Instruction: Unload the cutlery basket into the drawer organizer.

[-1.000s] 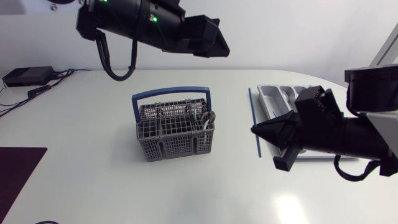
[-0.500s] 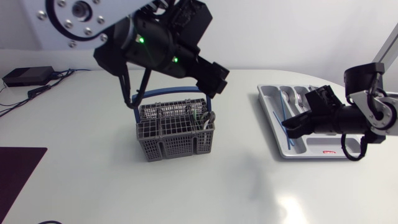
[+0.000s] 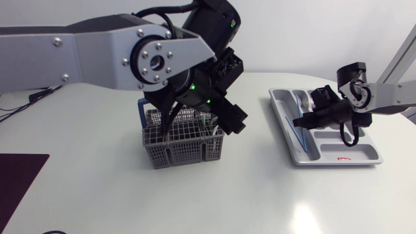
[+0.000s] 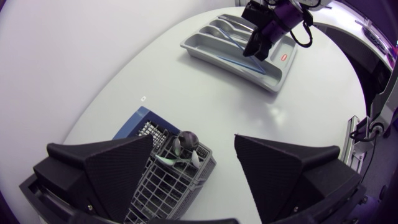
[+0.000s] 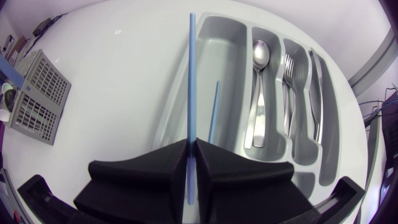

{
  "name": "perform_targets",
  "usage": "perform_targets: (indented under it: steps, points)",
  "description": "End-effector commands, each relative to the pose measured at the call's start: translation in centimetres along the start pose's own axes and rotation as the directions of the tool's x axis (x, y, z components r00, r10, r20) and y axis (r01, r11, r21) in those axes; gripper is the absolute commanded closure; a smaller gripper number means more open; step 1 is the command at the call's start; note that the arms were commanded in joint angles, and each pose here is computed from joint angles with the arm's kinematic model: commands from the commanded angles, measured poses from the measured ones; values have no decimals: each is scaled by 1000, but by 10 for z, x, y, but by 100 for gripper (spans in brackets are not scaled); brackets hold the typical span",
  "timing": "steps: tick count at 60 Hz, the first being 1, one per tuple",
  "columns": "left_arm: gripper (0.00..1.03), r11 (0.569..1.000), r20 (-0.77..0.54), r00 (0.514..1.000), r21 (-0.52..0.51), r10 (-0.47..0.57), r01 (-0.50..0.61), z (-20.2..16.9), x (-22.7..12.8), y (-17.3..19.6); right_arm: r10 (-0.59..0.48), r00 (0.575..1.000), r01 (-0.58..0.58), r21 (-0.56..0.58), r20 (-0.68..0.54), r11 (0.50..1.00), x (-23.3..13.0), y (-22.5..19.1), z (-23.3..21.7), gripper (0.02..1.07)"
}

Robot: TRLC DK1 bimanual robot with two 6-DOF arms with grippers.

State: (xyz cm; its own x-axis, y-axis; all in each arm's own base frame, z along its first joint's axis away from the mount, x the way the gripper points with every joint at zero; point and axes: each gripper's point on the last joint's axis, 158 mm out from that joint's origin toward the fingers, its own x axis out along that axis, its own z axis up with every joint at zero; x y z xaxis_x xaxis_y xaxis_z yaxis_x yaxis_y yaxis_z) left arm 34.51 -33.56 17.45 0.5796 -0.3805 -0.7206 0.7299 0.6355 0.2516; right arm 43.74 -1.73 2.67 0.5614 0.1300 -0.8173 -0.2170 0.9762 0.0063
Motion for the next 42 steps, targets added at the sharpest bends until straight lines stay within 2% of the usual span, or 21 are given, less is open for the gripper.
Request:
perform_targets:
  steps: [1, 26, 42]
  points:
    - [13, 999, -74, 997, 33, -3, 6, -24, 16, -11, 0, 999, 2, 45, -34, 999, 12, -5, -5, 101]
    - [13, 997, -139, 990, 76, 21, -11, -47, 23, -22, -13, 993, 21, 70, -117, 997, 43, -13, -21, 99]
    - [13, 996, -148, 989, 84, 26, -13, -50, 24, -21, -20, 992, 29, 73, -122, 997, 46, -13, -20, 95]
